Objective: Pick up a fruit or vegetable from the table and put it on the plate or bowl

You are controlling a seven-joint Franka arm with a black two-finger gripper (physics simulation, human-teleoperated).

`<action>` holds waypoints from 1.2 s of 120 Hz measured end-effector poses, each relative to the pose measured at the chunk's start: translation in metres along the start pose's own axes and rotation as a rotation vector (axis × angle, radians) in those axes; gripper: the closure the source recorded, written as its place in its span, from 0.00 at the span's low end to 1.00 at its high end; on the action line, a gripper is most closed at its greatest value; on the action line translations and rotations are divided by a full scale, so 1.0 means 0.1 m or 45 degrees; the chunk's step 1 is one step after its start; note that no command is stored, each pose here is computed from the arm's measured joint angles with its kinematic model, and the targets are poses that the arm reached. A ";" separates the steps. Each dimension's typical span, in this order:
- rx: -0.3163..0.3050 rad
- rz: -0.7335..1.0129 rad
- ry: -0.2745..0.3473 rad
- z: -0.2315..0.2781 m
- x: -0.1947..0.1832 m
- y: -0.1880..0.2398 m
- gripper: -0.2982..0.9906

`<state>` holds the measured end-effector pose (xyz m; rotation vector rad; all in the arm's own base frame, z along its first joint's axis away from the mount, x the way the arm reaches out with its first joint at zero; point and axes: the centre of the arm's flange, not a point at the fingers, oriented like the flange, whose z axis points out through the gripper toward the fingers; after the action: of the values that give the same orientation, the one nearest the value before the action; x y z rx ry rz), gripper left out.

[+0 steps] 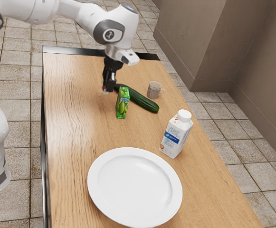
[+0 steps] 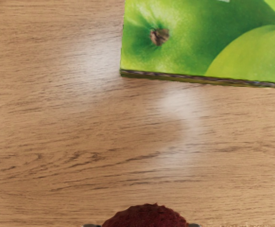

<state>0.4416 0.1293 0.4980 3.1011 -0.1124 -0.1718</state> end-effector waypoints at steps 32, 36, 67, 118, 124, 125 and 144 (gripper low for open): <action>0.161 0.257 -0.082 -1.01 0.44 1.75 0.65; 0.164 0.286 -0.104 -1.00 0.54 1.92 0.65; 0.185 0.389 -0.184 -0.87 0.52 2.98 0.65; 0.147 0.593 -0.142 -0.22 0.16 4.64 0.65; 0.145 0.607 -0.134 -0.19 0.09 4.77 0.65; 0.145 0.609 -0.133 -0.18 0.08 4.78 0.65; 0.133 0.607 -0.111 -0.17 0.01 4.94 0.42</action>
<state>0.4094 -0.3624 0.5330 3.0532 -0.8735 -0.2893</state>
